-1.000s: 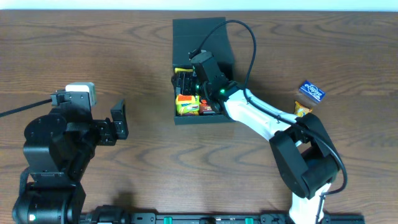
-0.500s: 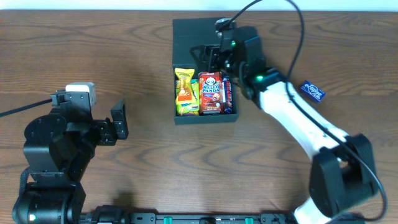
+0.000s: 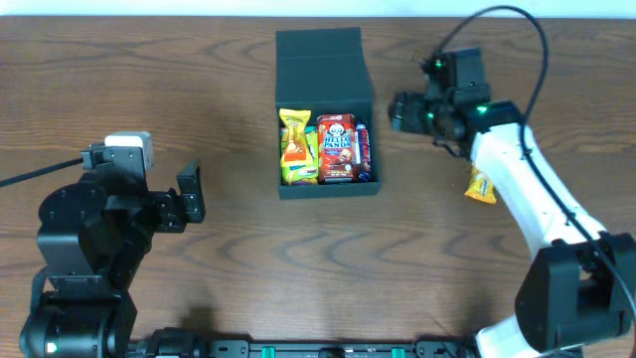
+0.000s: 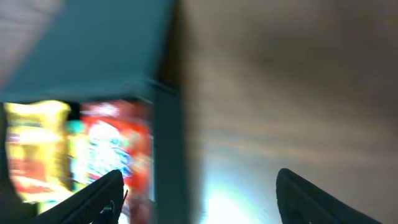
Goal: Pack container
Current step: 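Move the right gripper to the second yellow packet and grasp it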
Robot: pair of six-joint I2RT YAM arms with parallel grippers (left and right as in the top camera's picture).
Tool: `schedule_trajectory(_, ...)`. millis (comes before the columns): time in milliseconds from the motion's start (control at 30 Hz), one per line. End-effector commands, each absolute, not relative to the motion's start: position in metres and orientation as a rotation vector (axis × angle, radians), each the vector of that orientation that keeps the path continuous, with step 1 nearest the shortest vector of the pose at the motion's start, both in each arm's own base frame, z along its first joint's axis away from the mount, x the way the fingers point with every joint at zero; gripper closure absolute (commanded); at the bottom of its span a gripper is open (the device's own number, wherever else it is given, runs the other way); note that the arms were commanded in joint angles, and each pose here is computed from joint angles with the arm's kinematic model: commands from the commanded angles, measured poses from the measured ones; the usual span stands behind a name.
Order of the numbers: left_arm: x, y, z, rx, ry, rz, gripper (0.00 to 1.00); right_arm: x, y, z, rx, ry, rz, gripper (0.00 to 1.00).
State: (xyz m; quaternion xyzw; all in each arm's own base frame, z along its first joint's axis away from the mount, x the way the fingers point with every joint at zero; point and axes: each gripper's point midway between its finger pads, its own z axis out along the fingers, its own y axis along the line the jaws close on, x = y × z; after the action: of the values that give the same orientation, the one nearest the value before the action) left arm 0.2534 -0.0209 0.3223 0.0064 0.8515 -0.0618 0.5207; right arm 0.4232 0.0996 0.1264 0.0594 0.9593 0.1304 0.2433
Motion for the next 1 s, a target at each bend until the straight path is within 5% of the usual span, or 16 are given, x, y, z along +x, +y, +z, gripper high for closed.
schedule_trajectory(0, 0.253, -0.019, 0.328, 0.025, 2.029, -0.128, 0.05, 0.408, 0.067, 0.123, 0.372, 2.67, 0.254, 0.2)
schedule_trajectory(333, 0.253, -0.019, 0.328, 0.025, 2.029, -0.128, 0.05, 0.334, 0.004, 0.099, 0.627, 2.898, -0.185, 0.13)
schedule_trajectory(567, 0.253, -0.019, 0.328, 0.025, 2.029, -0.128, 0.05, 0.3, -0.011, 0.063, 0.772, 2.974, -0.211, 0.11)
schedule_trajectory(967, 0.253, -0.019, 0.328, 0.025, 2.029, -0.128, 0.05, 0.309, -0.033, 0.057, 0.813, 2.903, -0.252, 0.03)
